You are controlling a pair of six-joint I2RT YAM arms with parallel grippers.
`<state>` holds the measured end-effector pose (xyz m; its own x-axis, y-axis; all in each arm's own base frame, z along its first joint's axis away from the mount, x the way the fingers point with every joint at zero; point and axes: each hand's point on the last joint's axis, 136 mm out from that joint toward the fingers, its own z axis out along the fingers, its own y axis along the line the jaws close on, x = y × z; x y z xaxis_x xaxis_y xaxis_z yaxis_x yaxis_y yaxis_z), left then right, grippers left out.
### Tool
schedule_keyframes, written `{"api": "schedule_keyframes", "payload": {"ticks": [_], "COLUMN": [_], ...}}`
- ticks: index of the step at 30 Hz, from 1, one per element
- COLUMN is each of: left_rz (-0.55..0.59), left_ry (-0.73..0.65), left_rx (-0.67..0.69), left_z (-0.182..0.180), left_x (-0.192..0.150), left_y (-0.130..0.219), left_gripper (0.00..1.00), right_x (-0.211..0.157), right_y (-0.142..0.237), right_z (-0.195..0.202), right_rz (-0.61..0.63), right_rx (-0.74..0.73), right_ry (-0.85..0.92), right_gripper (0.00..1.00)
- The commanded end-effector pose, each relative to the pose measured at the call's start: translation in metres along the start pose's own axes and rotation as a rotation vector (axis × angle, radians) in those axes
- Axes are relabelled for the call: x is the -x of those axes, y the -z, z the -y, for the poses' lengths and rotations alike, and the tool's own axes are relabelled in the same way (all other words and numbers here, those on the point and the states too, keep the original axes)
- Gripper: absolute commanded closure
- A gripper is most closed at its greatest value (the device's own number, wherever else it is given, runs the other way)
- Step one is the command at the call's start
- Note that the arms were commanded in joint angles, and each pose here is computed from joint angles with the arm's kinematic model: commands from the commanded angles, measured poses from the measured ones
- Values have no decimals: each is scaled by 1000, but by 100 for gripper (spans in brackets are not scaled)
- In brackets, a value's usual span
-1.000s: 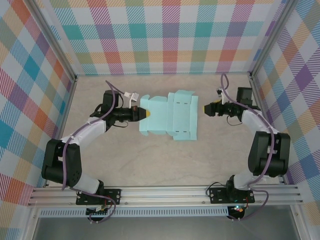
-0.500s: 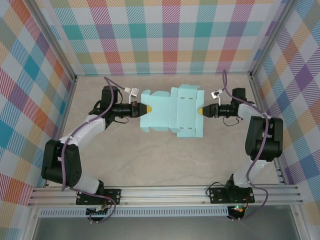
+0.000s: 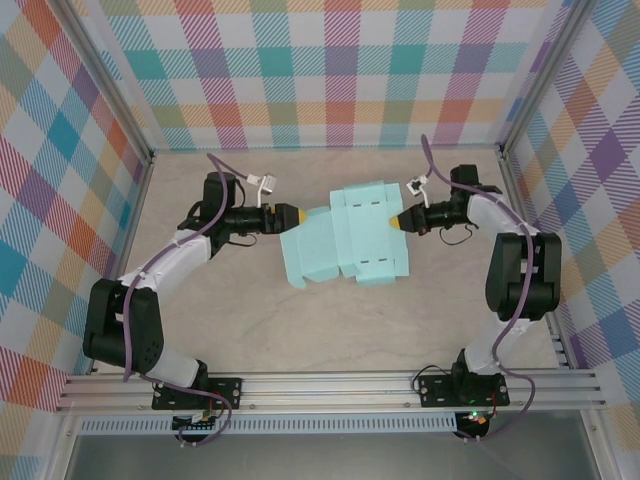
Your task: Fold the paper box
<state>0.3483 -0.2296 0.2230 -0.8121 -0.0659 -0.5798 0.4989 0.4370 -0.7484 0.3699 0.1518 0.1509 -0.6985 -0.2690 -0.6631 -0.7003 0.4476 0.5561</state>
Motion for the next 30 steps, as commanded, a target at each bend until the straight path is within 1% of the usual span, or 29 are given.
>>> {"api": "schedule_keyframes", "payload": {"ticks": [1,3,4,7,9,10,12,15,18,20,21,23,25,27,30], "left_rz": [31,104,140,211,218,210,189,135,73,51,31,-34,-90,-114,-142], "left_ry": [-1,49,60,25,-23,-48,-88,-154,-122,-88,-90,-177,-246,-239,-217], "left_rx": [77,187,199,230,246,225,188,122,77,20,-3,-12,11,7,7], "left_z": [-16,-34,-36,-35,-31,-27,-20,-15,-23,-22,-18,-5,-1,-3,-11], "left_x": [2,12,17,30,33,35,36,27,16,13,8,-12,-31,-39,-50], "left_y": [16,35,45,69,74,72,63,35,7,-9,-17,-34,-46,-55,-67], "left_gripper": [1,0,0,0,0,0,0,1,7,8,7,1,0,0,0], "right_x": [-16,-29,-33,-35,-32,-31,-30,-22,-10,-4,-2,1,4,12,15], "right_y": [-2,-5,-5,-4,-6,-8,-13,-24,-34,-40,-44,-50,-54,-58,-61], "right_z": [9,14,17,16,9,6,0,-4,-4,-4,-5,-4,-5,-2,-4], "right_rz": [-185,-303,-350,-426,-462,-486,-525,-564,-588,-602,-613,-631,-633,-605,-578], "right_rx": [-105,-133,-149,-169,-168,-170,-165,-170,-196,-202,-199,-193,-186,-212,-205], "right_ry": [93,131,157,253,338,392,493,636,740,786,803,818,809,800,792], "right_gripper": [100,100,100,100,100,100,100,100,100,100,100,100,100,100,100]}}
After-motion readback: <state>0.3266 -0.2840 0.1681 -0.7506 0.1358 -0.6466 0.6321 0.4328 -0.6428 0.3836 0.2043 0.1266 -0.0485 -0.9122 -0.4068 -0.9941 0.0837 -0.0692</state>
